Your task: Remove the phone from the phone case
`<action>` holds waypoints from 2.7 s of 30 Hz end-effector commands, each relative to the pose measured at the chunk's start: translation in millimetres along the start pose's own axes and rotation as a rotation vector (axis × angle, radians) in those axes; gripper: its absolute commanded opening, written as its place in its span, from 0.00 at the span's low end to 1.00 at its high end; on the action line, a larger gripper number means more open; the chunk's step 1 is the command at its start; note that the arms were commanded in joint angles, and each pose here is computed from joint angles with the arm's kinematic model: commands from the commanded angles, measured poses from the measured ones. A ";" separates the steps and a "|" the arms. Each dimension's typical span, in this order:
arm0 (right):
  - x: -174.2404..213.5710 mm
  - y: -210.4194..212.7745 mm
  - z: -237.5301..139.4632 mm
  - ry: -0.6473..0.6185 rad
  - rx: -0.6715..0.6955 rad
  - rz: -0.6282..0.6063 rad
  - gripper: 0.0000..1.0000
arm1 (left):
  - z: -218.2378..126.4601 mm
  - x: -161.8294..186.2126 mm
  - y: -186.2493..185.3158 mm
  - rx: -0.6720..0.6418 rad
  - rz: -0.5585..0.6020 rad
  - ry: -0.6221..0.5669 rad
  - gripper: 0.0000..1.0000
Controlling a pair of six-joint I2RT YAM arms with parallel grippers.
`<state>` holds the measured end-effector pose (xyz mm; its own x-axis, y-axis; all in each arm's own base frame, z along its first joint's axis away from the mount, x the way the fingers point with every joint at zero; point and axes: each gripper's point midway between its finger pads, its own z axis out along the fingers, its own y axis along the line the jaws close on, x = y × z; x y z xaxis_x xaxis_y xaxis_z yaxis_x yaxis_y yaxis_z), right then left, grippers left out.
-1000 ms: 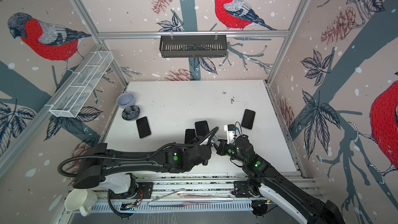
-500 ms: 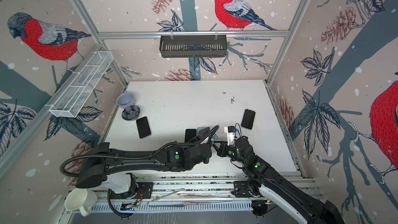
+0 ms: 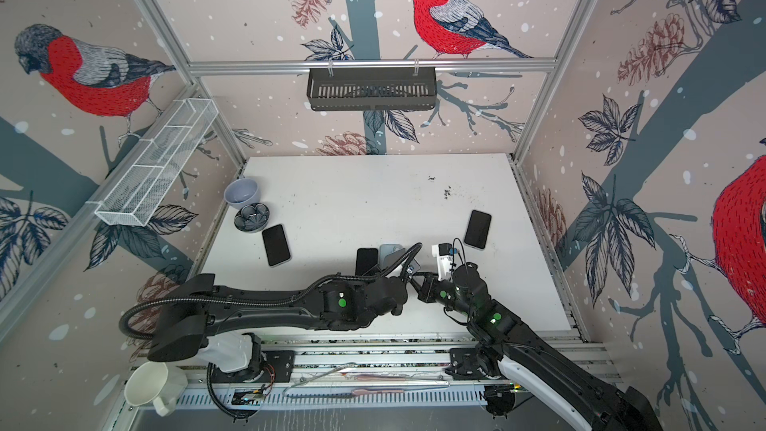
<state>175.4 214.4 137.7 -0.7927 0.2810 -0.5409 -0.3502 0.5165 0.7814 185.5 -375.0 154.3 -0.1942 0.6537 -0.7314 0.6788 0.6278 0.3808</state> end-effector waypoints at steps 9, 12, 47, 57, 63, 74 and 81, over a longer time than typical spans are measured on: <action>-5.7 10.8 -1.0 -0.024 -0.048 -0.015 0.00 | -3.8 -8.3 -9.1 0.024 0.013 -0.036 0.10; -5.3 8.7 -1.0 -0.025 -0.041 -0.011 0.00 | -5.2 -8.3 -7.0 0.004 0.022 -0.036 0.06; 11.5 -22.7 -5.3 -0.021 0.044 0.073 0.00 | -62.7 -15.0 66.9 -0.248 0.049 -0.185 0.00; 2.9 -25.1 -5.7 -0.052 0.079 0.094 0.00 | -51.5 2.6 87.0 -0.318 0.145 -0.166 0.00; -13.8 -24.6 2.4 -0.053 0.123 0.103 0.00 | -37.8 9.2 104.3 -0.315 0.218 -0.199 0.00; -58.3 -35.3 44.7 0.046 0.184 0.125 0.00 | 0.9 24.0 144.2 -0.350 0.299 -0.170 0.00; -71.2 -58.7 82.3 0.108 0.245 0.167 0.00 | 35.6 27.6 150.7 -0.357 0.356 -0.148 0.00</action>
<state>284.0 222.9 100.9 -0.8816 0.3167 -0.3499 -0.0564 0.6654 0.7444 296.9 -260.6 147.3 0.0343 0.8390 -0.5430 0.4426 0.4744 0.7610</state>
